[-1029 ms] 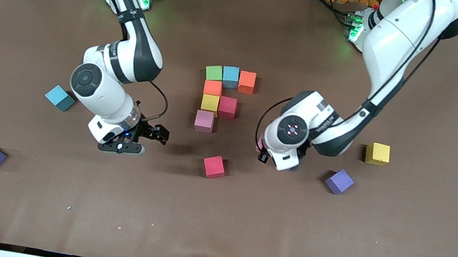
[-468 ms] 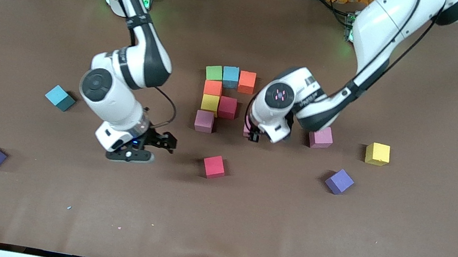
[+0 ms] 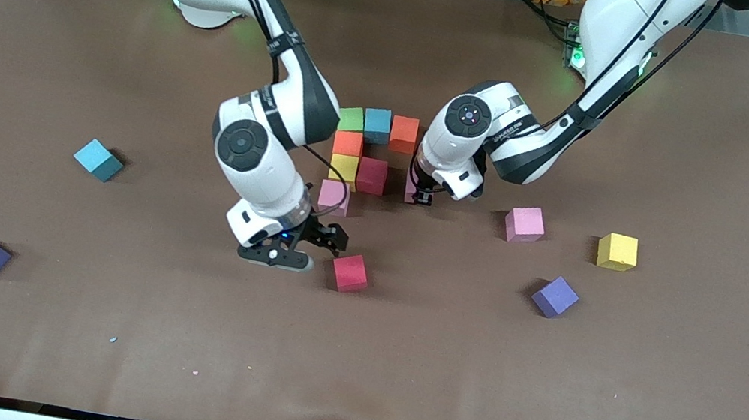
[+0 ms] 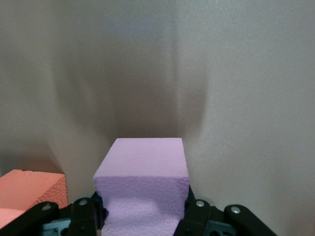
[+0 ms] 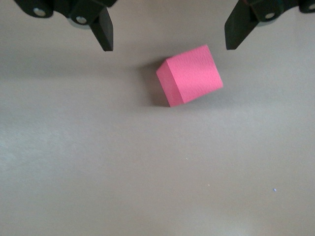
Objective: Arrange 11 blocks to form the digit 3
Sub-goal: 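Grasp pink with the right gripper while the left gripper lowers light pink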
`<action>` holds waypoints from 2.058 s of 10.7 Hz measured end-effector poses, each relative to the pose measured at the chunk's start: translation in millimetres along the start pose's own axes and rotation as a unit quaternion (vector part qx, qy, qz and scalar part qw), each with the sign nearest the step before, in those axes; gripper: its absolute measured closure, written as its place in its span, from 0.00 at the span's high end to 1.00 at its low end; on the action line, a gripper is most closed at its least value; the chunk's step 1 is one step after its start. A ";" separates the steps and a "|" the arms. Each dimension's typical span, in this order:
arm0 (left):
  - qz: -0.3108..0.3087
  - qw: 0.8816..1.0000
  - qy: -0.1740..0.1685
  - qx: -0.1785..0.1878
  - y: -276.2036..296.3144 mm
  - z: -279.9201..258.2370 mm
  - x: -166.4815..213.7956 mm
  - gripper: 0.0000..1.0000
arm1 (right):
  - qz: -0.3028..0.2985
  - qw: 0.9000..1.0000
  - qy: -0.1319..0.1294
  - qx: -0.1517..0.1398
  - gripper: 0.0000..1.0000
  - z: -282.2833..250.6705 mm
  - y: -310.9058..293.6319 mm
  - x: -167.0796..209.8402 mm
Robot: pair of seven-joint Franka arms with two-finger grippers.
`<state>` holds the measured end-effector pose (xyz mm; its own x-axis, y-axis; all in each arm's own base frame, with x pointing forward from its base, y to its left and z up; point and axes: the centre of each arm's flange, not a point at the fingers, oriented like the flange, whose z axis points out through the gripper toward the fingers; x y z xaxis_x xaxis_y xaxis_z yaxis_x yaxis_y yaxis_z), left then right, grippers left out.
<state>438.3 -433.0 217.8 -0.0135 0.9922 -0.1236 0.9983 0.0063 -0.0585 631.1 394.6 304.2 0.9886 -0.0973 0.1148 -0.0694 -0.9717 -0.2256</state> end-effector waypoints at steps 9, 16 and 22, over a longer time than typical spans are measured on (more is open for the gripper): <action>0.008 1.000 -0.014 0.002 -9.2 22.8 -10.0 0.56 | -0.130 0.990 0.044 -0.038 1.00 63.4 -42.9 2.2; 0.018 1.000 -0.014 0.000 -14.6 25.4 -22.7 0.56 | -0.146 0.988 0.042 -0.036 1.00 95.1 -54.7 -18.3; 0.021 1.000 -0.017 0.000 -15.1 26.1 -28.3 0.56 | -0.155 0.986 0.048 -0.032 1.00 116.2 -57.8 -28.2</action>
<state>422.1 -464.4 196.3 0.0263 0.9869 -0.1590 0.9980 -0.0350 -0.0522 622.7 478.5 201.6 0.9471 0.1889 0.2596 0.2219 -0.9695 -0.1038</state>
